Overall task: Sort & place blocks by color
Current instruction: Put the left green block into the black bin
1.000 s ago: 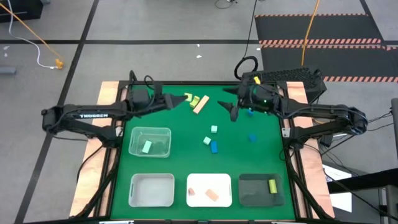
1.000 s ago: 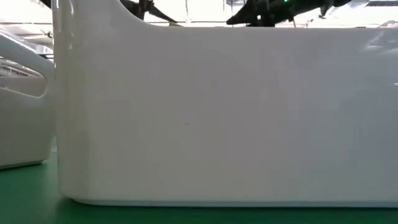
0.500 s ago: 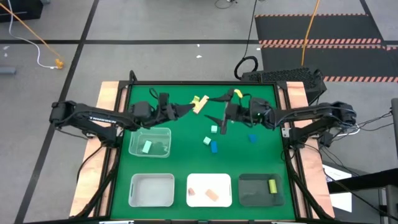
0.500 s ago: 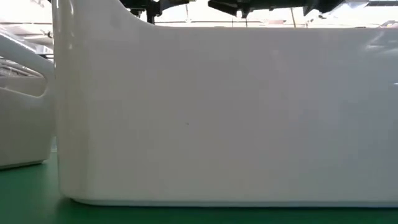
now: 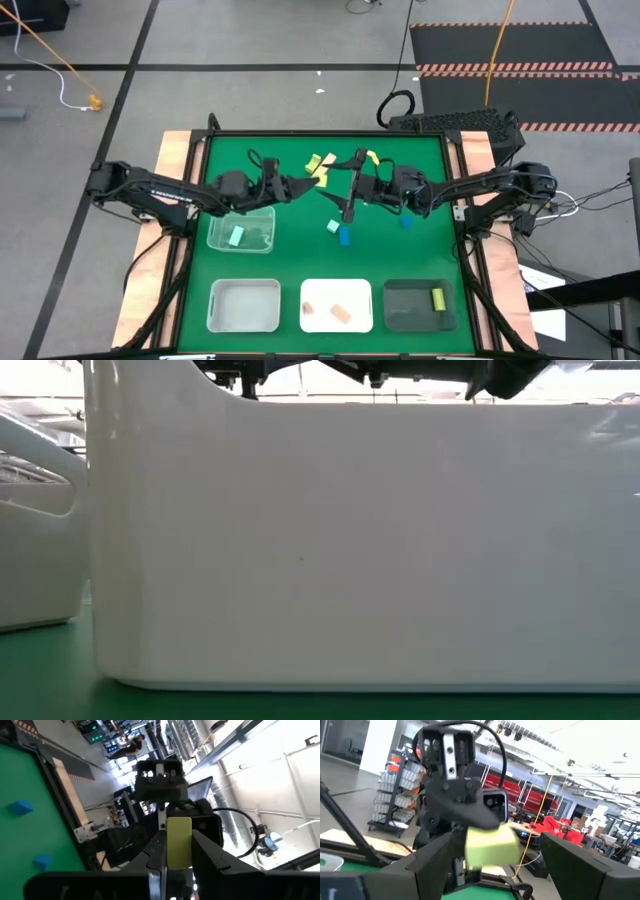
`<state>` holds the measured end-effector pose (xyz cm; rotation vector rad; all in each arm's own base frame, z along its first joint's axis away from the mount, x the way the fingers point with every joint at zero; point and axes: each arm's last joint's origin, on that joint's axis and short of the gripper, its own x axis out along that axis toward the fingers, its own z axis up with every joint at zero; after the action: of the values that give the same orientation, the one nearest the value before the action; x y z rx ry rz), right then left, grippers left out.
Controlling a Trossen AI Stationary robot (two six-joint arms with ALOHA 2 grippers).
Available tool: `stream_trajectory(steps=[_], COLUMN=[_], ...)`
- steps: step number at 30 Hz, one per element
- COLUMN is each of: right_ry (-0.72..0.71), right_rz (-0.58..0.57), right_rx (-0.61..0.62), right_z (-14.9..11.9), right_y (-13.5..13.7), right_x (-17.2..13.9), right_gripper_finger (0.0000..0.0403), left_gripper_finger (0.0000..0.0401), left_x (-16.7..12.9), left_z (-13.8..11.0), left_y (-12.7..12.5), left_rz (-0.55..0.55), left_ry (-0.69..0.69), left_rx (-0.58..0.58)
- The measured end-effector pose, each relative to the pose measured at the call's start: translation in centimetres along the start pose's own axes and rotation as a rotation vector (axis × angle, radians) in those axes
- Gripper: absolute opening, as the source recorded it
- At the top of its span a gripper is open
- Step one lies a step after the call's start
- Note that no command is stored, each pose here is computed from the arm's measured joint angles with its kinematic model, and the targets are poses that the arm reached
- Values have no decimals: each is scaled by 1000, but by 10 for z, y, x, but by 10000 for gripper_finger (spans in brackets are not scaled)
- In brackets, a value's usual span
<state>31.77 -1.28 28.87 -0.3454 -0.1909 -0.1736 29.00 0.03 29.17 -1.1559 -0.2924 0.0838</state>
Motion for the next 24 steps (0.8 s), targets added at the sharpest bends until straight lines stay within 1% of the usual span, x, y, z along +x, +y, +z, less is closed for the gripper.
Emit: stream_trajectory(steps=[4, 8, 11, 16, 17, 19, 22, 24], right_ry=[-5, -6, -1, 13, 15, 22, 26, 27], right_rz=[-3, 3, 8, 13, 15, 17, 18, 21], right_rx=[2, 4, 3, 2, 1, 3, 37, 52], right_z=[0, 0, 0, -1, -1, -2, -2, -2], right_y=[0, 2, 2, 3, 3, 3, 3, 4], right_x=[0, 0, 0, 0, 0, 0, 0, 0], right_gripper_finger=[273, 241, 203, 126, 116, 116, 116, 116], left_gripper_finger=[57, 57, 57, 57, 57, 57, 57, 67], left_x=[0, 0, 0, 0, 0, 0, 0, 0], left_z=[-1, -1, -1, -1, 0, -1, -1, -1], left_y=[0, 0, 0, 0, 0, 0, 1, 1], left_rz=[3, 4, 3, 5, 5, 6, 7, 8], left_ry=[3, 3, 3, 2, 2, 2, 1, 2], left_rx=[1, 1, -1, -4, -4, -4, -3, 2])
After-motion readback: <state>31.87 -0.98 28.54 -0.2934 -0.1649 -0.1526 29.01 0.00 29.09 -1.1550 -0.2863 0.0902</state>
